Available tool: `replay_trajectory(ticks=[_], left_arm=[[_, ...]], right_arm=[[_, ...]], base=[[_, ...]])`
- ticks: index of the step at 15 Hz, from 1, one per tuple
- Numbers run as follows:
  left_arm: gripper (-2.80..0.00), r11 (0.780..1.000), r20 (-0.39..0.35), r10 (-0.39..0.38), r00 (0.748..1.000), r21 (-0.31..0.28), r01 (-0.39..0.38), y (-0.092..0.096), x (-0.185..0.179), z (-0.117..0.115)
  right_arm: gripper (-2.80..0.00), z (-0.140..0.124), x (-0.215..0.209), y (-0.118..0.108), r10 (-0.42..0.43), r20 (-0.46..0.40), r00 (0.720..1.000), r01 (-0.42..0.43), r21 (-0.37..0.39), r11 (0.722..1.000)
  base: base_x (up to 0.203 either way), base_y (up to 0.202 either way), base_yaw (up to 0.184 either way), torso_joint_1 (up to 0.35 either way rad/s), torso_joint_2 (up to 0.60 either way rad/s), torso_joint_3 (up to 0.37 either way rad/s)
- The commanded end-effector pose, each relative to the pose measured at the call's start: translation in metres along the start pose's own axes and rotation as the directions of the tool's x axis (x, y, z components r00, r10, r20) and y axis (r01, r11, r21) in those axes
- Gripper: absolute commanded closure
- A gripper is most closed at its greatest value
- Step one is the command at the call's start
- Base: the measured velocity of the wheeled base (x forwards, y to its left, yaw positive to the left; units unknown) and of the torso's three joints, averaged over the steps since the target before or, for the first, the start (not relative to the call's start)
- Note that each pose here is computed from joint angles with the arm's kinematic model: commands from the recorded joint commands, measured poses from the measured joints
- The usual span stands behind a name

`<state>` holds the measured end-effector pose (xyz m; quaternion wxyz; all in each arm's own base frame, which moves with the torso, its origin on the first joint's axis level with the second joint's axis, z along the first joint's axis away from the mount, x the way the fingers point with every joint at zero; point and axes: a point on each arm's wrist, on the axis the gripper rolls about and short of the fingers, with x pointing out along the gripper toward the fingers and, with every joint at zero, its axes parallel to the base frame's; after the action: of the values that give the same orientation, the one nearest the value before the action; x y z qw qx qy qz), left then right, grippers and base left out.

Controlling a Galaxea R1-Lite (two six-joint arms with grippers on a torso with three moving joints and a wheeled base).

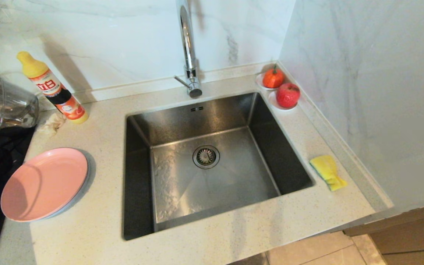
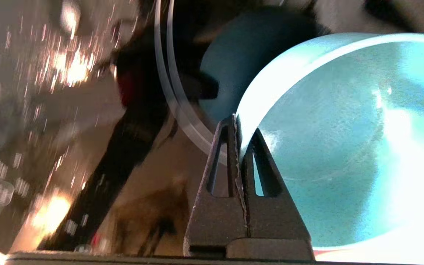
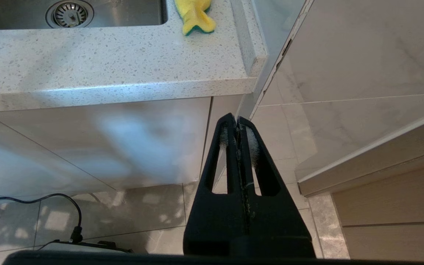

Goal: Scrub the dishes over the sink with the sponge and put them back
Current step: Place the bowl on the plate

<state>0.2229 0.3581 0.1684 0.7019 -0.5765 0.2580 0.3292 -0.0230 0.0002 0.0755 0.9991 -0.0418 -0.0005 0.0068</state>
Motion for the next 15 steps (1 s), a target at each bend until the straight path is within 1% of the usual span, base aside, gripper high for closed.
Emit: replay_trajectory(ticks=[1,4,5,9,10,11,13,15], left_arm=[[0.00,1.000,-0.023,0.008,1.000,0.014,-0.008,-0.004,-0.012,-0.008],[0.00,0.998,-0.067,-0.006,0.998,0.062,0.010,-0.008,-0.026,-0.021],[0.00,0.997,-0.097,-0.006,0.995,0.076,0.014,-0.009,-0.028,-0.026],[0.00,0.991,-0.156,0.021,0.987,0.137,0.000,-0.013,-0.035,-0.047],[0.00,0.986,-0.167,0.024,0.986,0.164,0.004,-0.015,-0.038,-0.054],[0.00,0.979,-0.178,0.025,0.984,0.206,0.012,-0.019,-0.040,-0.061],[0.00,0.960,-0.183,0.012,0.983,0.277,0.040,-0.031,-0.046,-0.073],[0.00,0.945,-0.170,-0.011,0.985,0.321,0.066,-0.045,-0.053,-0.080]], right_arm=[[0.00,0.000,0.000,0.000,0.000,0.001,1.000,0.000,-0.001,1.000],[0.00,0.000,0.000,0.000,0.001,0.001,1.000,-0.001,-0.001,1.000],[0.00,0.000,0.000,0.000,0.000,0.001,1.000,0.000,-0.001,1.000],[0.00,0.000,0.000,0.000,0.001,0.000,1.000,-0.001,-0.001,1.000],[0.00,0.000,0.000,0.000,0.002,0.001,1.000,-0.002,-0.001,1.000],[0.00,0.000,0.000,0.000,0.001,0.001,1.000,-0.001,-0.001,1.000],[0.00,0.000,0.000,0.000,0.001,0.001,1.000,-0.001,-0.001,1.000],[0.00,0.000,0.000,0.000,0.000,0.001,1.000,0.000,-0.001,1.000]], base=[[0.000,0.000,0.000,0.000,0.00,0.000],[0.000,0.000,0.000,0.000,0.00,0.000],[0.000,0.000,0.000,0.000,0.00,0.000],[0.000,0.000,0.000,0.000,0.00,0.000],[0.000,0.000,0.000,0.000,0.00,0.000],[0.000,0.000,0.000,0.000,0.00,0.000],[0.000,0.000,0.000,0.000,0.00,0.000],[0.000,0.000,0.000,0.000,0.00,0.000]])
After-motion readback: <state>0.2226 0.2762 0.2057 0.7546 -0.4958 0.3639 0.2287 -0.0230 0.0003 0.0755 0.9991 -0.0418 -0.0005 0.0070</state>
